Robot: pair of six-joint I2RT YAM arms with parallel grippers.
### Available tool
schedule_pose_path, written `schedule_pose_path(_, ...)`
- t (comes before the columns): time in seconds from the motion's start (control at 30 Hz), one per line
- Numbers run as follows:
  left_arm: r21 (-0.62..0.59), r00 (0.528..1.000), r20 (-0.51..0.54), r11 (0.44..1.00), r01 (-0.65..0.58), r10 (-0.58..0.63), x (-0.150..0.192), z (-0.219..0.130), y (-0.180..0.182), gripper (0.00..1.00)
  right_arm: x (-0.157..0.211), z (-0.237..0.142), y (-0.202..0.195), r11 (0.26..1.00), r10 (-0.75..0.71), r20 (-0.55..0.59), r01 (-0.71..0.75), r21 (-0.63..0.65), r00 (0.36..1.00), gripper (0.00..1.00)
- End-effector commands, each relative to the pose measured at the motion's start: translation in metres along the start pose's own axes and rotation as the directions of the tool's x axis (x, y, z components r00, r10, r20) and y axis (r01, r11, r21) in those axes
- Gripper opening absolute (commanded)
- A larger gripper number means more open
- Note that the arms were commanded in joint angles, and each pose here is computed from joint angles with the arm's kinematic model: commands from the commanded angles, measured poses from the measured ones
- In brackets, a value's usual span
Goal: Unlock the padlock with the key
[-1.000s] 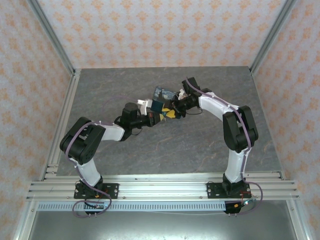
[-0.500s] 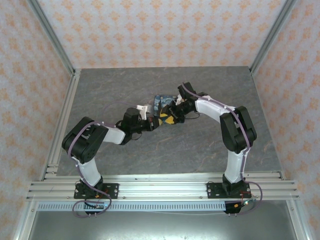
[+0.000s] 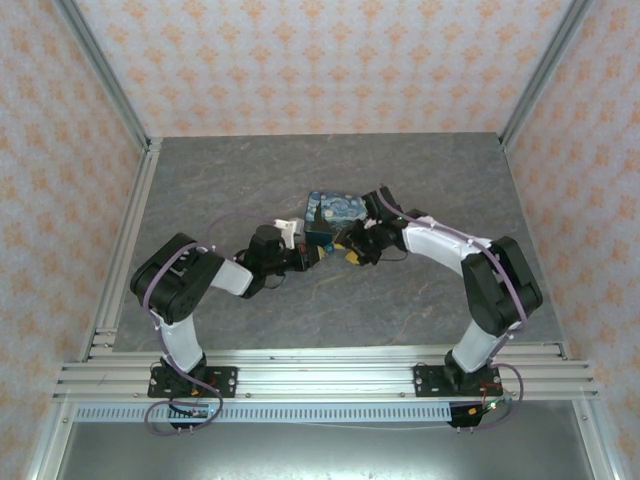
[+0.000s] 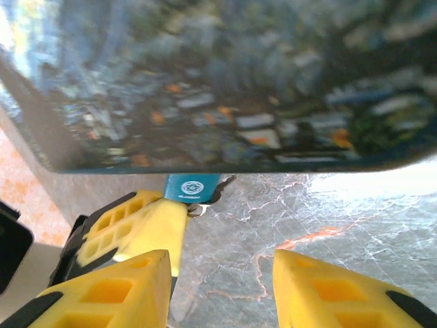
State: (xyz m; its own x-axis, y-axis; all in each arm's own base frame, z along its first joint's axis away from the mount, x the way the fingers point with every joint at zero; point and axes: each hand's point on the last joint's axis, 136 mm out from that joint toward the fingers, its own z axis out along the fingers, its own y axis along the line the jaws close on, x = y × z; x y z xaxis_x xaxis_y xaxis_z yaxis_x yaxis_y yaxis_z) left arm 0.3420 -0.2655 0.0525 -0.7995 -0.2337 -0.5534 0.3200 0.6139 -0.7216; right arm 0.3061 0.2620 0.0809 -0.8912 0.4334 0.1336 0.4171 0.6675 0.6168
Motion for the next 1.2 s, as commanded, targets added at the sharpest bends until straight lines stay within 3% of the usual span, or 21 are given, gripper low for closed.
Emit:
schedule_pose_path(0.0,-0.015,0.999,0.042,1.0,-0.007,0.007,-0.002,-0.003,-0.001,0.0,-0.007,0.004,0.013,0.996,0.058,0.104,-0.051,-0.073,0.993,0.42)
schedule_pose_path(0.3,-0.017,0.999,0.048,1.0,0.007,-0.006,-0.001,-0.006,-0.002,0.0,-0.012,0.015,0.025,0.987,0.085,0.176,-0.058,-0.153,0.981,0.43)
schedule_pose_path(0.93,-0.009,0.997,0.055,0.998,0.058,-0.058,0.003,-0.006,0.001,0.0,-0.008,0.039,0.016,0.993,0.061,0.173,-0.041,-0.115,0.983,0.45)
schedule_pose_path(1.17,-0.024,0.992,0.063,0.993,0.113,-0.111,0.003,-0.007,0.002,0.0,-0.007,0.032,0.024,0.99,-0.034,0.258,0.068,-0.124,0.966,0.45)
